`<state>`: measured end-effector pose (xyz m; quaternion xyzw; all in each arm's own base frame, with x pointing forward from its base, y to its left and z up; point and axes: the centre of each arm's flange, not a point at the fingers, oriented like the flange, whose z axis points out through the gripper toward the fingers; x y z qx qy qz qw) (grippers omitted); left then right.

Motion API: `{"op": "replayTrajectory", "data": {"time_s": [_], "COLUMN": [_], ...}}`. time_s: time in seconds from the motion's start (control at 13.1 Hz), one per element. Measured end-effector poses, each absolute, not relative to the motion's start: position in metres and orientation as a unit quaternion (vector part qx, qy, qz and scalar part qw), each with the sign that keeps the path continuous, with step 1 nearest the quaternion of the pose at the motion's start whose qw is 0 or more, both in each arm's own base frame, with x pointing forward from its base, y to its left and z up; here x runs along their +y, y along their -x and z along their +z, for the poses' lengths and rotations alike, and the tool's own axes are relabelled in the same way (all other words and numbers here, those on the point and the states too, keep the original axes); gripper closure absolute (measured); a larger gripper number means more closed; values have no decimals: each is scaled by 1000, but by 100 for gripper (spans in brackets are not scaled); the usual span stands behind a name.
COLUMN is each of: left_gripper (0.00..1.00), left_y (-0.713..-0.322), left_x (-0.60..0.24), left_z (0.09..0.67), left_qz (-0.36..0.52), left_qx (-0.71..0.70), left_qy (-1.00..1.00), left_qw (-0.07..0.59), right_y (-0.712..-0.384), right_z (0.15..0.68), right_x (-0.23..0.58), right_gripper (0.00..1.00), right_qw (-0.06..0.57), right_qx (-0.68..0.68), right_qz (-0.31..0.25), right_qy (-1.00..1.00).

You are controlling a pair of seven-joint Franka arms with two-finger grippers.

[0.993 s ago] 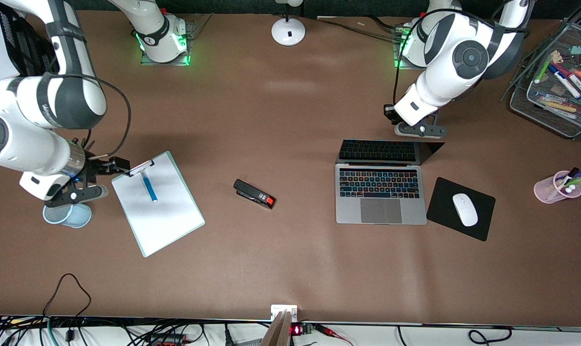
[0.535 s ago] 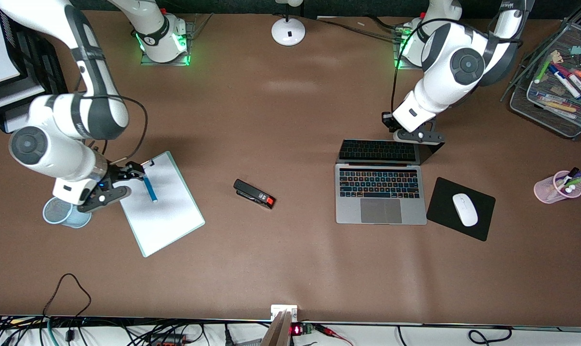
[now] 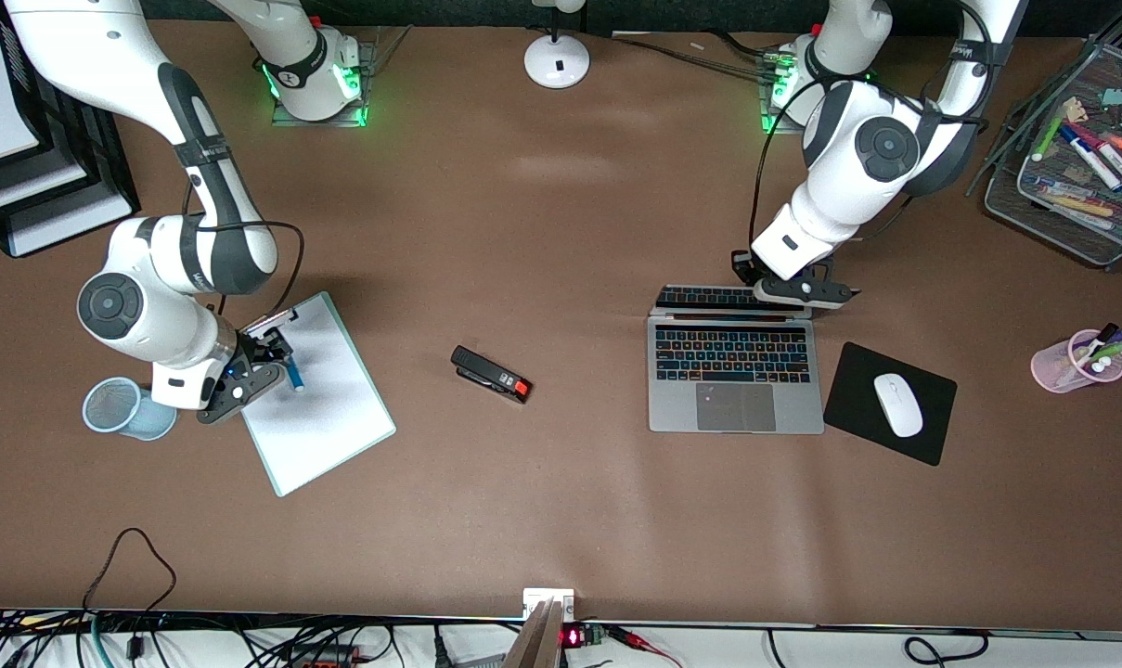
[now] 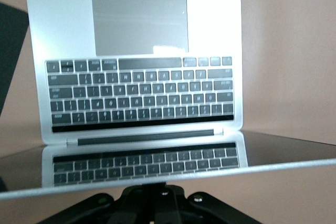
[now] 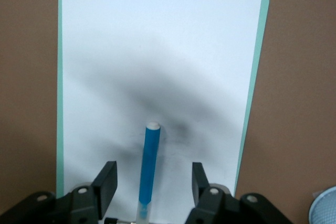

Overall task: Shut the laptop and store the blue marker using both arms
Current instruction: 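Push the laptop lid down with the left gripper while the right gripper grasps the marker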

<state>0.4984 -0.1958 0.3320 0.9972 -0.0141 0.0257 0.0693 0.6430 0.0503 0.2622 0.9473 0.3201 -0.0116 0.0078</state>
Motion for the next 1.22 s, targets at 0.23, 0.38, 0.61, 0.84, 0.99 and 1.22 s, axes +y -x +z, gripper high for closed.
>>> {"op": "replayTrajectory", "data": {"time_s": [0.23,0.38,0.61,0.84,0.99,1.22], "left_gripper": [99,99,99,99,99,99], "left_y": [-508,-519,-547,-570,-581,-601], "left_x": [-195,-196,-194,-191,-193,-185], "left_z": [324,322,326,315,309,302], "left_qz": [51,62,80,79,79,96], "left_qx": [-10,-16,-31,-23,-22,-16], "left_qy": [-996,-995,-994,-993,-993,-991], "left_qw": [79,80,72,79,84,86], "right_y": [-646,-647,-646,-645,-645,-644], "right_z": [254,239,218,213,212,208], "right_x": [51,51,51,55,57,57], "right_gripper": [41,43,45,45,47,49], "right_qw": [11,13,13,11,10,10], "right_qx": [322,322,323,326,327,327], "right_qz": [0,5,2,-1,-1,-5], "right_qy": [-947,-947,-946,-945,-945,-945]}}
